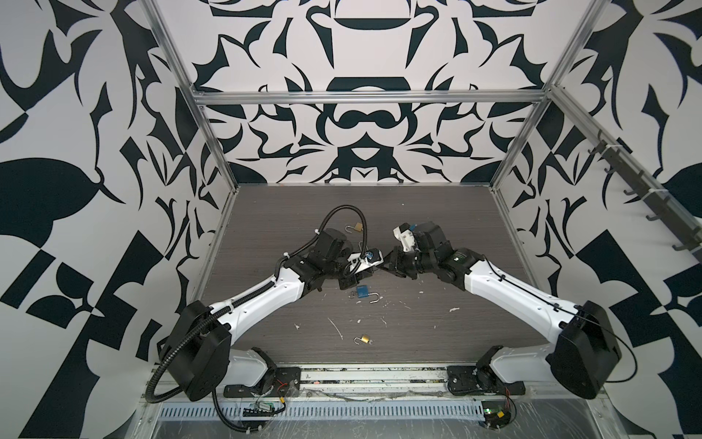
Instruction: Lock with the key
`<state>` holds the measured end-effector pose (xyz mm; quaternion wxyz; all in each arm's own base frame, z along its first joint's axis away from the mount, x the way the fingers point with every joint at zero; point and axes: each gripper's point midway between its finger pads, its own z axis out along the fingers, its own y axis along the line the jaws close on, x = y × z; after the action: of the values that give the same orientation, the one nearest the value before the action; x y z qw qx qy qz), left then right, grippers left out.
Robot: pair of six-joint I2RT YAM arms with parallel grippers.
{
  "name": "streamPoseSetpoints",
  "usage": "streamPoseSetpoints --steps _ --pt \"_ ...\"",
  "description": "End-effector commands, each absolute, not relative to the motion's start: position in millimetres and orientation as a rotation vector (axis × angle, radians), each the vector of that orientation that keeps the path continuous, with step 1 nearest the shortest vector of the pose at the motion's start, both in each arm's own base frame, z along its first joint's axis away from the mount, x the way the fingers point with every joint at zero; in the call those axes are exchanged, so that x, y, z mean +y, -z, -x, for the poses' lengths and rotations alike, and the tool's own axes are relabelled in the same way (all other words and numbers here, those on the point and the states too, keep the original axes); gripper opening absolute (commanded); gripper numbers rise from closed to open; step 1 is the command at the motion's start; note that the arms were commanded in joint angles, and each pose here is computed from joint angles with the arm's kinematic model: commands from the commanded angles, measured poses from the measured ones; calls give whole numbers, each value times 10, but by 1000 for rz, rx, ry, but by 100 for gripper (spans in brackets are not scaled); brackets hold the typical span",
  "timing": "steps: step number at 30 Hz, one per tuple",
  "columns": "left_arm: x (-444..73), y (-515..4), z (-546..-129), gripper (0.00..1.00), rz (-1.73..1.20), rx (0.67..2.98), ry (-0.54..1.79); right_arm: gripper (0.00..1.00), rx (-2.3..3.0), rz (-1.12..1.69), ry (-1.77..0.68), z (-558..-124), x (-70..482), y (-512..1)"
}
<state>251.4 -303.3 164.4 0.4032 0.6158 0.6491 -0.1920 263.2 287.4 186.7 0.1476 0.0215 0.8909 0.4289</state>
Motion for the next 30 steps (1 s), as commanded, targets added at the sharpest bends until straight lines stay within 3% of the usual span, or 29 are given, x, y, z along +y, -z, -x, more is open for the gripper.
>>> streamPoseSetpoints --steps 1,5,15,30 --pt "-3108 -1805 -2507 0 -1553 1589 513 6 2500 7 -1227 -2683 2921 -2007" --pt "-3119 -1806 -2479 0 -1557 1577 530 0 2475 85 -1216 -2660 2943 -2015" --pt "-3150 -1866 -2454 0 -1545 1543 557 0 2383 267 -1260 -2545 3002 -2071" --pt "-3235 -2034 -2474 0 -1504 1472 572 0 2437 289 -1294 -2466 3057 -1879"
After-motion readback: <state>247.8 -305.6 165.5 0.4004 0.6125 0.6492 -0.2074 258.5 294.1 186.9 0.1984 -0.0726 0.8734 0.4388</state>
